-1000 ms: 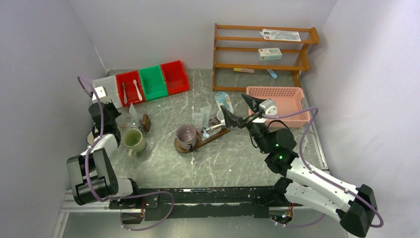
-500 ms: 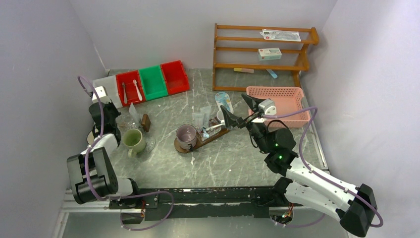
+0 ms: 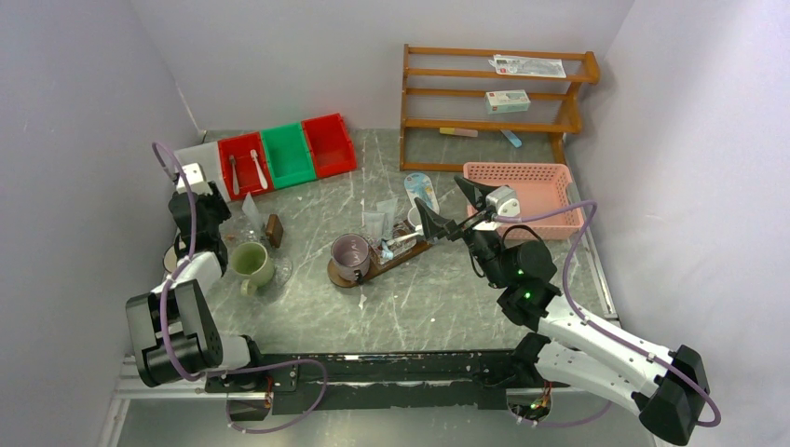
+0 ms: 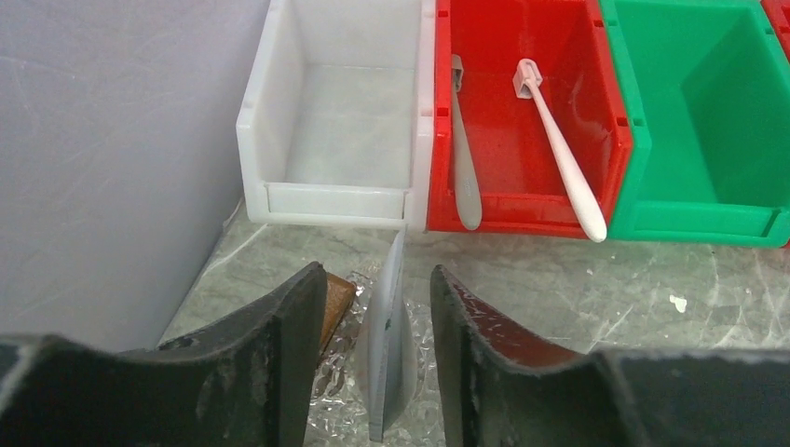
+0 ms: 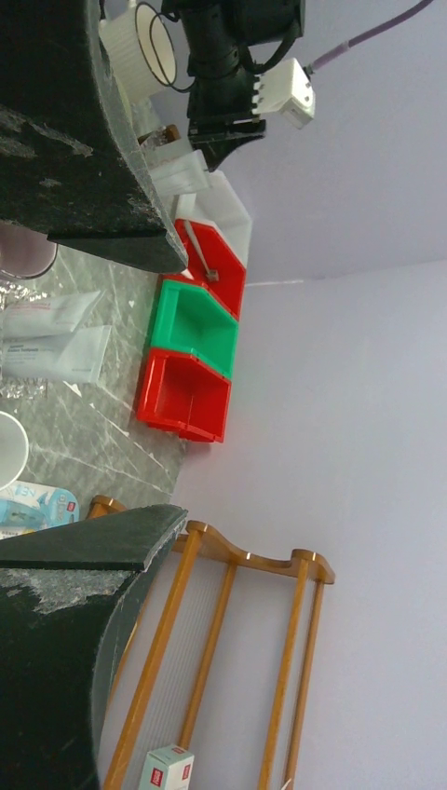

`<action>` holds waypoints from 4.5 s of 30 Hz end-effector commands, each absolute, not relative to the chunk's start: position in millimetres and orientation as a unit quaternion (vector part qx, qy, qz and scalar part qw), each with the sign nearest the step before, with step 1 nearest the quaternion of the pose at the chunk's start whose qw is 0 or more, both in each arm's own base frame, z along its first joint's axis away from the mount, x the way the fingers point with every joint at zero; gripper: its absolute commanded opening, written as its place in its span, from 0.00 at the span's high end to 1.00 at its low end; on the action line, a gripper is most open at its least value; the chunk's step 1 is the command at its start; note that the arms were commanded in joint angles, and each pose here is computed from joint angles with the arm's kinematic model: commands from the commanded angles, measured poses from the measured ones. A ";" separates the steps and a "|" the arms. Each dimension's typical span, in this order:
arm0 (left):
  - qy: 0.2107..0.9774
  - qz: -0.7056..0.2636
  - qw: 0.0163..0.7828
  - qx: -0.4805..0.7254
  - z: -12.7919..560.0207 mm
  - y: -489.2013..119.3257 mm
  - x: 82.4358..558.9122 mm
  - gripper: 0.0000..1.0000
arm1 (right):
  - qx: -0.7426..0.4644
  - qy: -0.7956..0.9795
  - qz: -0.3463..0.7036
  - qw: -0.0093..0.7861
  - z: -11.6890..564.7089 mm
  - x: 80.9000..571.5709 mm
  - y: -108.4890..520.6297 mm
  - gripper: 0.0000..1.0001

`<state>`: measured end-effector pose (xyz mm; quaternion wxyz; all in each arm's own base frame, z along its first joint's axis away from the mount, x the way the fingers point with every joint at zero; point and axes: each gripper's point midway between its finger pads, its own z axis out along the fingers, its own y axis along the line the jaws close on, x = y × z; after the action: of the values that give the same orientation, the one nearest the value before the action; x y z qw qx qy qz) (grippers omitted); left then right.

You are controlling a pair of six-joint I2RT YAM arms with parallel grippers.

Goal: Prepare toiletry sets of a toothbrush and toothpaste on the tray
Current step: Place the toothpaste in the toothpaste holder, then pick up the toothbrush from the storage box.

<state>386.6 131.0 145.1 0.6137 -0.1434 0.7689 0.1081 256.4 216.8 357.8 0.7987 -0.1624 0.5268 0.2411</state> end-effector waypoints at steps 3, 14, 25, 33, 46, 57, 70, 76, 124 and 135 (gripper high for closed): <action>0.748 0.115 0.638 -0.142 175.8 132.3 390.1 0.44 | -0.159 0.523 0.233 0.804 360.2 256.7 214.4 0.00; 0.747 0.101 0.637 -0.158 224.6 131.7 394.5 0.30 | -0.162 0.526 0.233 0.802 358.7 257.6 215.9 0.00; 0.812 -0.052 0.557 -0.166 244.8 93.4 436.9 0.18 | -0.171 0.538 0.230 0.793 351.6 261.7 221.5 0.00; 0.852 -0.056 0.504 -0.132 235.3 68.3 476.8 0.18 | -0.173 0.545 0.222 0.790 347.3 264.9 222.4 0.00; 0.875 -0.069 0.446 -0.177 155.6 59.2 539.2 0.41 | -0.180 0.559 0.207 0.782 340.0 269.7 225.2 0.00; 0.882 -0.099 0.413 -0.206 84.4 58.3 575.0 0.56 | -0.195 0.571 0.197 0.773 332.1 273.1 232.3 0.00; 0.890 -0.101 0.388 -0.220 36.6 62.0 591.0 0.64 | -0.208 0.582 0.188 0.763 322.4 278.4 239.5 0.00; 0.895 -0.108 0.379 -0.209 26.2 60.0 588.3 0.66 | -0.214 0.585 0.191 0.759 320.4 278.4 242.8 0.00; 0.743 -0.328 0.583 -0.005 290.6 -98.5 420.6 0.95 | -0.228 0.611 0.422 0.629 323.2 243.4 345.1 0.00; 0.689 -0.399 0.605 0.002 318.8 -140.5 359.6 0.95 | -0.182 0.592 0.502 0.604 324.2 227.3 375.4 0.01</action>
<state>375.2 -130.0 296.2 0.5833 -0.0003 0.7252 -0.3657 231.7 367.4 305.4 0.5986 -0.2157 0.6203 0.4588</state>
